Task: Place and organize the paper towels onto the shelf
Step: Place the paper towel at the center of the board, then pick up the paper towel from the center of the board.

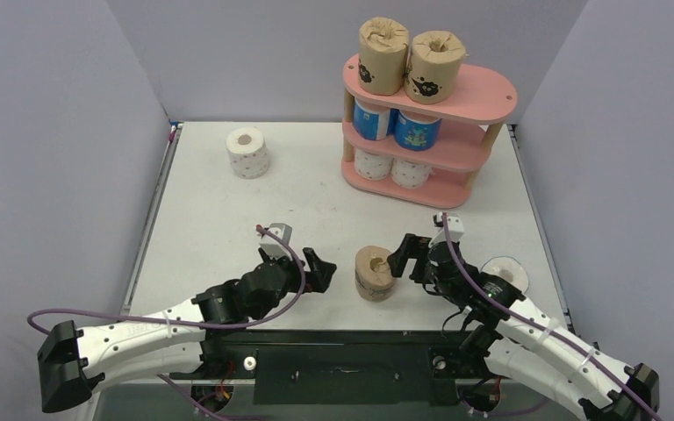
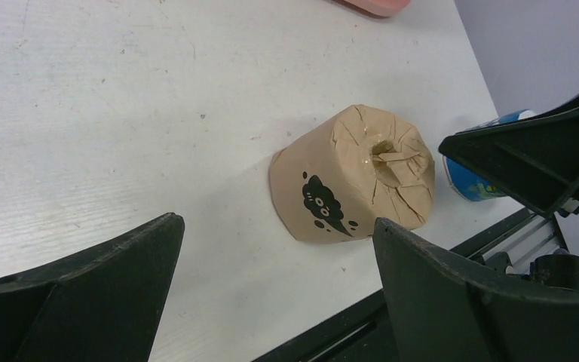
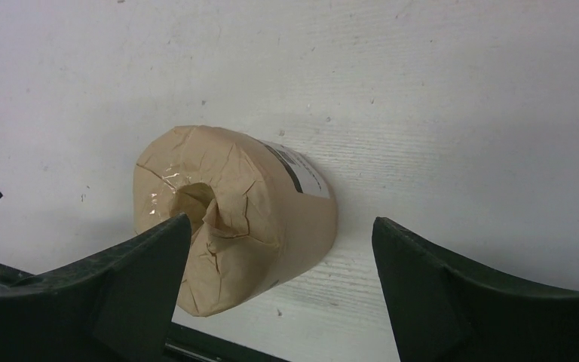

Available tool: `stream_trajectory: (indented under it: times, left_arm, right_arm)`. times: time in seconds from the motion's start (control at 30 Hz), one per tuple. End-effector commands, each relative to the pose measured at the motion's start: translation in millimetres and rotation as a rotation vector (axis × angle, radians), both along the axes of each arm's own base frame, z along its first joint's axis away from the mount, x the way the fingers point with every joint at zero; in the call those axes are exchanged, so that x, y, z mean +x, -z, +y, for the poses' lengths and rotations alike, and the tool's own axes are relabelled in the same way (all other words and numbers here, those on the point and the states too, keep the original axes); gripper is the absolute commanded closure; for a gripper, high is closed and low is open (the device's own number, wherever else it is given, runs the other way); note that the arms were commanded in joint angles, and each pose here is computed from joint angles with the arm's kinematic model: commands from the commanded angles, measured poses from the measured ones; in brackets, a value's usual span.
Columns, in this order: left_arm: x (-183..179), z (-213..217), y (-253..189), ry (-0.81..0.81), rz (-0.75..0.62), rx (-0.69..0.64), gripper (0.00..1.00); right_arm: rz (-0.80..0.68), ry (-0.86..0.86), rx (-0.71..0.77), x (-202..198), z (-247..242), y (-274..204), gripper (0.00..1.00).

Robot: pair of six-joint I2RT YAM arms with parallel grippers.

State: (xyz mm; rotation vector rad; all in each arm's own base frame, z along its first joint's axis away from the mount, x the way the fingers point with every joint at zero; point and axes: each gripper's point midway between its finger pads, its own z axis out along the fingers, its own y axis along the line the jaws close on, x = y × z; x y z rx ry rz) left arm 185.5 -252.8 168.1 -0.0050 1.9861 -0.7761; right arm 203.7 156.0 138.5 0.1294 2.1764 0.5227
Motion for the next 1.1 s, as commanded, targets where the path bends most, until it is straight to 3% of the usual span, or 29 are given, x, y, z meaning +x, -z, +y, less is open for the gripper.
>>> stream_trajectory:
  times: [0.0,0.27,0.53,1.07]
  left_arm:
    - [-0.6,-6.0,-39.6,0.006,-0.067,-0.22,0.04]
    - [-5.5,-4.6,-27.2,0.02,-0.048,-0.234,0.04]
    - [-6.0,-14.2,-19.8,0.046,-0.037,-0.224,0.04]
    - [-9.6,-35.4,-15.6,0.113,-0.02,-0.243,0.03]
  right_arm:
    - [-0.012,-0.083,0.026,4.1,16.0,-2.3,0.15]
    - [0.019,-0.102,0.045,5.4,18.1,8.4,0.19]
    - [-0.045,-0.131,0.146,-8.3,17.7,-8.8,0.17]
    - [0.013,-0.042,0.087,0.6,7.9,23.0,0.23]
